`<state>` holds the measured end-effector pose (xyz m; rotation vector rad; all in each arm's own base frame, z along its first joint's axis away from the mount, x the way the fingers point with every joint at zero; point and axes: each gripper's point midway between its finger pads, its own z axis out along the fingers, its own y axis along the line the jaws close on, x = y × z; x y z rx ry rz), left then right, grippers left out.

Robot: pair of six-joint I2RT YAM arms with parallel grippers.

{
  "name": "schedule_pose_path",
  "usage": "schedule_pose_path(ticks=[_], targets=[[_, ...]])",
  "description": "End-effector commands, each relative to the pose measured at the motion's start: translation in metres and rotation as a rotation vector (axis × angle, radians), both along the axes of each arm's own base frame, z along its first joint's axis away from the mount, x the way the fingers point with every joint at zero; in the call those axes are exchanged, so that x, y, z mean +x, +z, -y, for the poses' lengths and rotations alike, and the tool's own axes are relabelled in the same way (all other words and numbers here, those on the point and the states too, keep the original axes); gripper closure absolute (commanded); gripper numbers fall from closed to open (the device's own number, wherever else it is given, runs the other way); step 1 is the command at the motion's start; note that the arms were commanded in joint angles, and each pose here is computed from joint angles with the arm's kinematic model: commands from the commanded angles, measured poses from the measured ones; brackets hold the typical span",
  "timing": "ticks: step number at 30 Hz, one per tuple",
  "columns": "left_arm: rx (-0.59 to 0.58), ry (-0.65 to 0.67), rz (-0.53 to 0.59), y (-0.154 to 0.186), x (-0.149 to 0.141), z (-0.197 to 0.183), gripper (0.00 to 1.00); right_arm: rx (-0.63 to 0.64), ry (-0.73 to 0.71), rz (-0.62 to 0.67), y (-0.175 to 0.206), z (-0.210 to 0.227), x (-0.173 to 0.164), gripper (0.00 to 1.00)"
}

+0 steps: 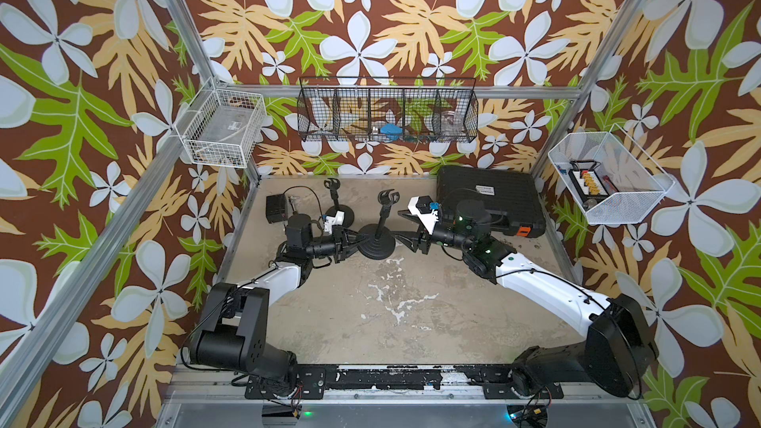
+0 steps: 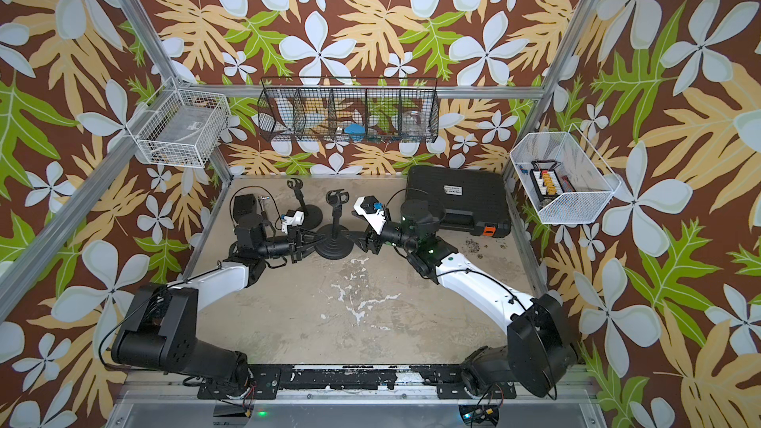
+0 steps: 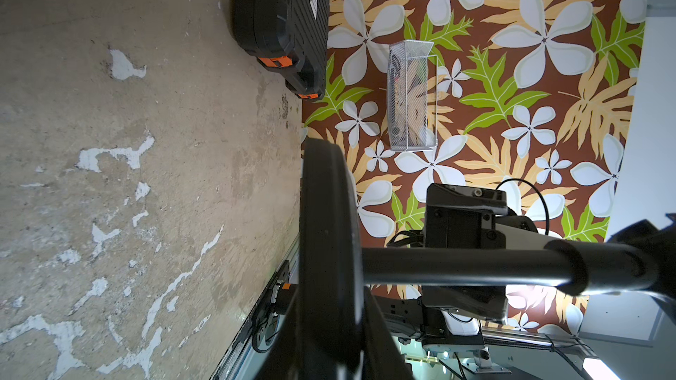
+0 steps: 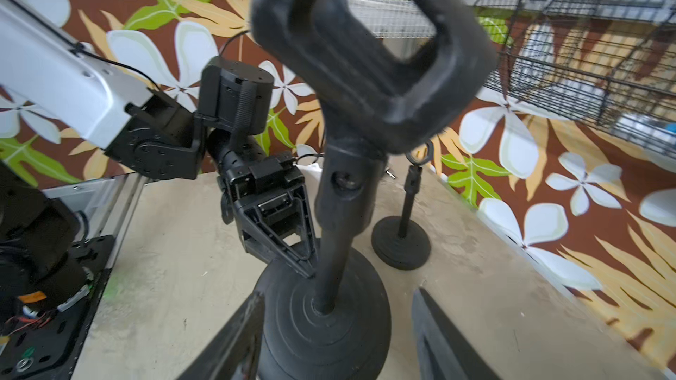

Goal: Assemble a microphone stand
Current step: Screw the microphone stand pole into the microphone stand base.

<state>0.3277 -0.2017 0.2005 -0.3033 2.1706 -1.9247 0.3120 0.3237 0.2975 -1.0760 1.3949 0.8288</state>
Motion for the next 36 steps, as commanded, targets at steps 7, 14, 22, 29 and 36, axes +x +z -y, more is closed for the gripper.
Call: schedule_pose_path(ticks=[7, 14, 22, 29, 36], targets=[[-0.01, -0.025, 0.068, 0.013, -0.003, 0.002, 1.0, 0.038, 0.164, 0.089, 0.025, -0.017, 0.0, 0.44], [-0.01, -0.023, 0.07, 0.013, -0.003, 0.001, 1.0, 0.077, 0.235, 0.096, 0.038, -0.025, -0.003, 0.56], [-0.01, -0.023, 0.071, 0.013, -0.003, 0.001, 1.0, 0.112, 0.274, 0.063, 0.043, -0.027, -0.008, 0.81], [-0.01, -0.023, 0.069, 0.013, -0.003, 0.001, 1.0, 0.132, 0.046, 0.028, 0.032, -0.035, 0.005, 1.0], [-0.009, -0.023, 0.064, 0.011, -0.003, 0.001, 1.0, 0.18, -0.627, -0.023, 0.019, -0.027, 0.033, 1.0]])
